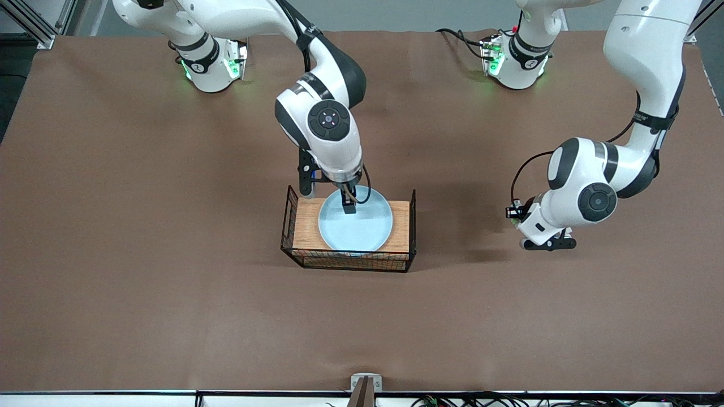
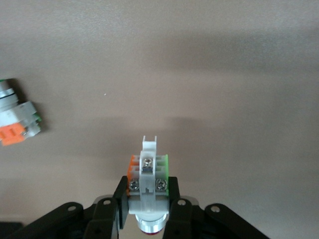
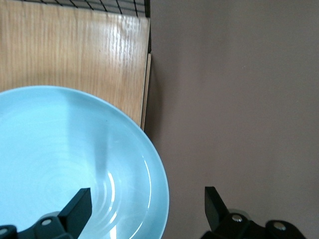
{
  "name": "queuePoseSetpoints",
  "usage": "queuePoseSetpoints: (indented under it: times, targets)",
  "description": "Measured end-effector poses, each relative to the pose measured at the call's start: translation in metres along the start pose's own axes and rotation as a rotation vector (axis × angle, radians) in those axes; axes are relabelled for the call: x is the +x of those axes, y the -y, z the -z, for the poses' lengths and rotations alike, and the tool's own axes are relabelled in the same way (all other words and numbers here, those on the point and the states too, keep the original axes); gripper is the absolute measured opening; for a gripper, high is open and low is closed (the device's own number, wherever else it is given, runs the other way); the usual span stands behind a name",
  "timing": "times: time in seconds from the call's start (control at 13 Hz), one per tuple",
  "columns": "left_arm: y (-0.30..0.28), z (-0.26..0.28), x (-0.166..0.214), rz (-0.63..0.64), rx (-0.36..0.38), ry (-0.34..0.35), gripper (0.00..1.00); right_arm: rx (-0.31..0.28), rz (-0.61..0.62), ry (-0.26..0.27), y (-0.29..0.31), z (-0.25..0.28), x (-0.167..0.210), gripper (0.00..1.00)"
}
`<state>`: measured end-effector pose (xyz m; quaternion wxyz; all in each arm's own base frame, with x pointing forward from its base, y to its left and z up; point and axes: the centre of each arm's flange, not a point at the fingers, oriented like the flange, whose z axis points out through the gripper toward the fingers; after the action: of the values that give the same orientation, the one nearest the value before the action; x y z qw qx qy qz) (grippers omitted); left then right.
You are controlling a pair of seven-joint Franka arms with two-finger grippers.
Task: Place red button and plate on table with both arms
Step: 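Lower the button onto the table while the right gripper grips the plate rim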
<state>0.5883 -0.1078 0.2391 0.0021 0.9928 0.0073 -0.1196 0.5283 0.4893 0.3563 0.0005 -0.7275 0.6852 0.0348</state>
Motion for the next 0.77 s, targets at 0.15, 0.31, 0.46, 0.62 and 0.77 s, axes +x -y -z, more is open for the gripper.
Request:
queuePoseSetpoints:
  times: [0.15, 0.31, 0.46, 0.62, 0.77]
  targets:
    - [-0.001, -0.014, 0.006, -0.007, -0.002, -0.012, 0.34, -0.001, 0.001, -0.001, -0.001, -0.004, -0.005, 1.0]
    - [-0.001, -0.027, 0.011, -0.014, -0.003, -0.027, 0.34, 0.0, 0.008, -0.001, -0.005, -0.004, -0.009, 0.98]
    - [0.003, -0.037, 0.016, -0.016, 0.0, -0.036, 0.34, -0.005, 0.016, -0.004, -0.008, -0.007, -0.014, 0.93]
    - [0.007, -0.045, 0.018, -0.021, 0.012, -0.036, 0.34, -0.011, 0.02, -0.01, -0.01, -0.013, -0.016, 0.87]
    - [0.007, -0.044, 0.019, -0.024, 0.015, -0.04, 0.34, -0.013, 0.021, -0.013, -0.01, -0.016, -0.017, 0.81]
